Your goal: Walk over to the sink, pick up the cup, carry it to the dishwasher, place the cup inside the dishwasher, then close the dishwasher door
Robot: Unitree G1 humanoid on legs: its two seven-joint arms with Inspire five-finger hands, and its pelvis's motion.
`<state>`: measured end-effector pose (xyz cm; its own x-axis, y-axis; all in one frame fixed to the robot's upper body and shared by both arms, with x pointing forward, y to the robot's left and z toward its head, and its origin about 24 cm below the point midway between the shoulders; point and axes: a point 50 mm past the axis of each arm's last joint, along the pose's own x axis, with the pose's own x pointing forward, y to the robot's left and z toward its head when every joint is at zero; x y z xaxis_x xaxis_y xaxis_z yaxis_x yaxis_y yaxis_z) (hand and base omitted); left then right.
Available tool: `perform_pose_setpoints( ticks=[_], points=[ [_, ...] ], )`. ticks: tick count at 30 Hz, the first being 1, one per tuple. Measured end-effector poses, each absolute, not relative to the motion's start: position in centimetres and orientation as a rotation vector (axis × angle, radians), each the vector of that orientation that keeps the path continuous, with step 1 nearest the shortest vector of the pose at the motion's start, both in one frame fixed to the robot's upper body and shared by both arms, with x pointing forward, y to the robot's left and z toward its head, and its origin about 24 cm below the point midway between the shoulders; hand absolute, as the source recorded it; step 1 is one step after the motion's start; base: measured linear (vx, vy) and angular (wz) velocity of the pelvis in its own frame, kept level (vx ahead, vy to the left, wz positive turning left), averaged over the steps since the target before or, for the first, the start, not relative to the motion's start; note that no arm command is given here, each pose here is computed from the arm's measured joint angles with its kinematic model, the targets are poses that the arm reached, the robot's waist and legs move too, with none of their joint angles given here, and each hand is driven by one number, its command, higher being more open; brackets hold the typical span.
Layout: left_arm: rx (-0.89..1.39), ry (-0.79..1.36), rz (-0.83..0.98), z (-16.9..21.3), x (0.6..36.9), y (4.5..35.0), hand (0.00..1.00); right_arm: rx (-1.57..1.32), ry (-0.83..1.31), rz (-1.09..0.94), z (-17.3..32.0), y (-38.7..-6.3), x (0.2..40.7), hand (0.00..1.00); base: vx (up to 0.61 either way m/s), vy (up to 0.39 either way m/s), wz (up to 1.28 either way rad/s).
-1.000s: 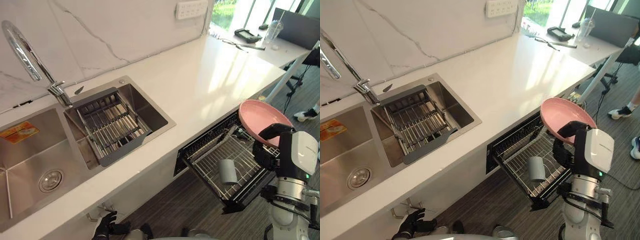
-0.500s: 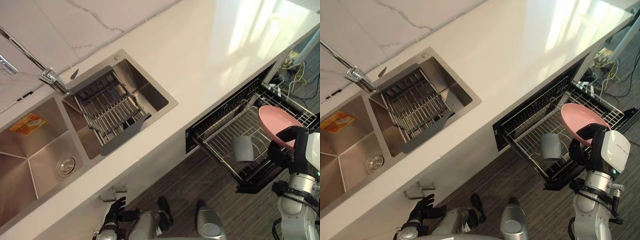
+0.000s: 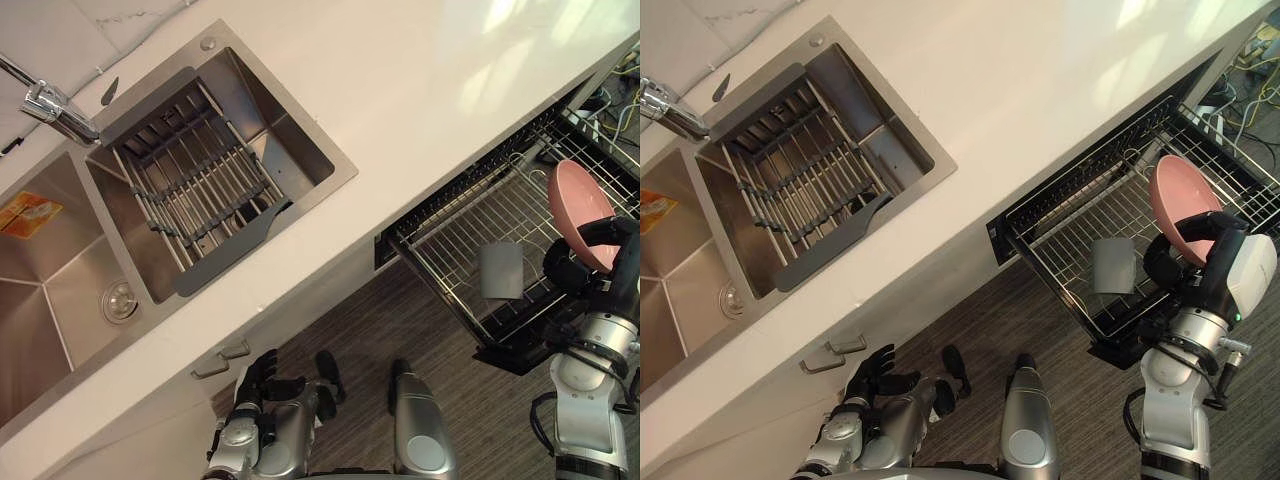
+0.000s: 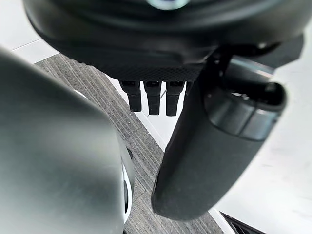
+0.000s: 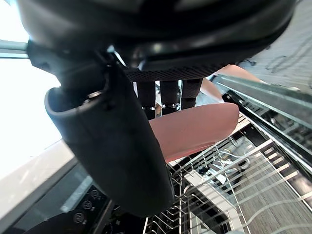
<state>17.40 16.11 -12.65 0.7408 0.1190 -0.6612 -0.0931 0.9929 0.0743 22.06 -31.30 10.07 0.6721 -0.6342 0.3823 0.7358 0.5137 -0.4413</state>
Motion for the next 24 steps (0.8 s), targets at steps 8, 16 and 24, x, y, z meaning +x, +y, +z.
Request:
perform_pose_setpoints(
  ticks=[8, 16, 24],
  points=[
    [0.038, 0.709, 0.113, -12.4, 18.0, 16.1, 0.9, -0.41, -0.059, -0.823, 7.5, -32.3, 23.6, 0.3, -0.01, -0.012, 0.08],
    [0.039, 0.704, 0.112, -12.3, 18.3, 16.0, 0.9, -0.337, -0.079, -0.76, 8.1, -31.8, 25.4, 0.9, 0.0, -0.001, 0.01],
    [0.036, 0.705, 0.117, -12.3, 18.3, 16.1, 0.9, -0.35, -0.109, -0.709, 8.4, -30.9, 25.5, 0.9, 0.0, 0.0, 0.0]
  ],
)
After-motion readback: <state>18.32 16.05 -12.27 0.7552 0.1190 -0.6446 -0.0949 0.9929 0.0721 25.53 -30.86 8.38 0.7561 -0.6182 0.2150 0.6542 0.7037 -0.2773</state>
